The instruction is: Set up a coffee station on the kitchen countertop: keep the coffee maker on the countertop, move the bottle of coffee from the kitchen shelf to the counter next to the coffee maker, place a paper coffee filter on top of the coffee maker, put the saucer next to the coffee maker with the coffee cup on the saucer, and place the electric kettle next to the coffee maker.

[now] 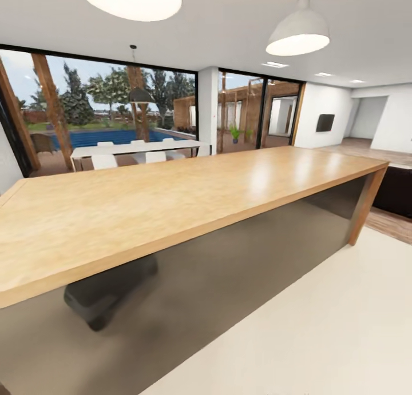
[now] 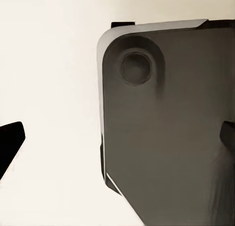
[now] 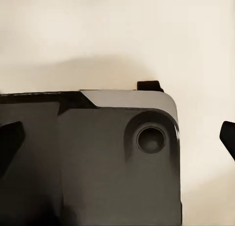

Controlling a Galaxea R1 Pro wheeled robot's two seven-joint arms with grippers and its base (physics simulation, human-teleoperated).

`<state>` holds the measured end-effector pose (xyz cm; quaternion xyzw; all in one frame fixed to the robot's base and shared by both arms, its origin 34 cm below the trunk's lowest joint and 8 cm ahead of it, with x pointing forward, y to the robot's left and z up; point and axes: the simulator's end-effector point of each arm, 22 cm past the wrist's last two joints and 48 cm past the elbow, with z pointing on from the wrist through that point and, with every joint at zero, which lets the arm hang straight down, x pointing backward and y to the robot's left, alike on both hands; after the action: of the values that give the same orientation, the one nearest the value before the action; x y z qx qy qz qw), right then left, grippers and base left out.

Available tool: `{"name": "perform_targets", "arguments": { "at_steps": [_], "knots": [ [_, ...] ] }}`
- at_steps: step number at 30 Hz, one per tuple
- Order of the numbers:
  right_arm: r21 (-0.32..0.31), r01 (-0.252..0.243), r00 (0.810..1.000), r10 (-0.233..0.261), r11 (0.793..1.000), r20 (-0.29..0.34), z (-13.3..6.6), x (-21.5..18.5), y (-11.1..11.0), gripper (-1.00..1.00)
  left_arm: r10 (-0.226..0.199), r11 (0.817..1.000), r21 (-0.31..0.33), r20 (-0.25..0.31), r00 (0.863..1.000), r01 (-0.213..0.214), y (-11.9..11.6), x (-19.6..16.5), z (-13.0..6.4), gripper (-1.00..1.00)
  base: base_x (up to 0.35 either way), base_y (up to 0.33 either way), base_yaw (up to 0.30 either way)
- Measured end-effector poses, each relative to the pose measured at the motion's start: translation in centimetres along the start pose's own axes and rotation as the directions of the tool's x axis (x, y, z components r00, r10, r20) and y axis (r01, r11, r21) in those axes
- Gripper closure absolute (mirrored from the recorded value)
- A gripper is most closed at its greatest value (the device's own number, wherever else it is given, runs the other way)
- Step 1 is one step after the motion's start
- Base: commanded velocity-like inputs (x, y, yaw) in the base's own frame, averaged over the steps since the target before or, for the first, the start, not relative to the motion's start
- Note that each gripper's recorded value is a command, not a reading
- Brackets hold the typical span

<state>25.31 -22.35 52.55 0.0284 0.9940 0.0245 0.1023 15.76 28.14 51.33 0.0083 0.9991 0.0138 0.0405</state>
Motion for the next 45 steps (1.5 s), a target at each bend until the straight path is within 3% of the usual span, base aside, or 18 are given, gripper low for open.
{"name": "perform_targets", "arguments": {
  "at_steps": [12, 21, 45],
  "knots": [
    [-0.004, -0.002, 1.000, 0.002, 1.000, 0.007, -1.6, -0.4, 0.3, -1.00, -0.001, 1.000, 0.006, 0.005, 1.000, 0.001, -0.5, -0.1, -1.6, -1.00, 0.000, 0.000, -0.272],
    [-0.009, -0.004, 1.000, 0.004, 1.000, 0.007, -2.8, -0.4, 0.7, -1.00, 0.000, 1.000, -0.008, 0.071, 0.998, 0.001, 0.1, -3.2, -2.7, -1.00, 0.000, 0.000, -0.277],
    [-0.007, -0.003, 0.999, 0.003, 1.000, -0.034, -5.6, 1.3, 0.8, -1.00, -0.013, 1.000, -0.006, 0.049, 0.999, 0.013, 0.2, -1.4, -5.6, -1.00, 0.000, 0.000, -0.284]
  ]
}}
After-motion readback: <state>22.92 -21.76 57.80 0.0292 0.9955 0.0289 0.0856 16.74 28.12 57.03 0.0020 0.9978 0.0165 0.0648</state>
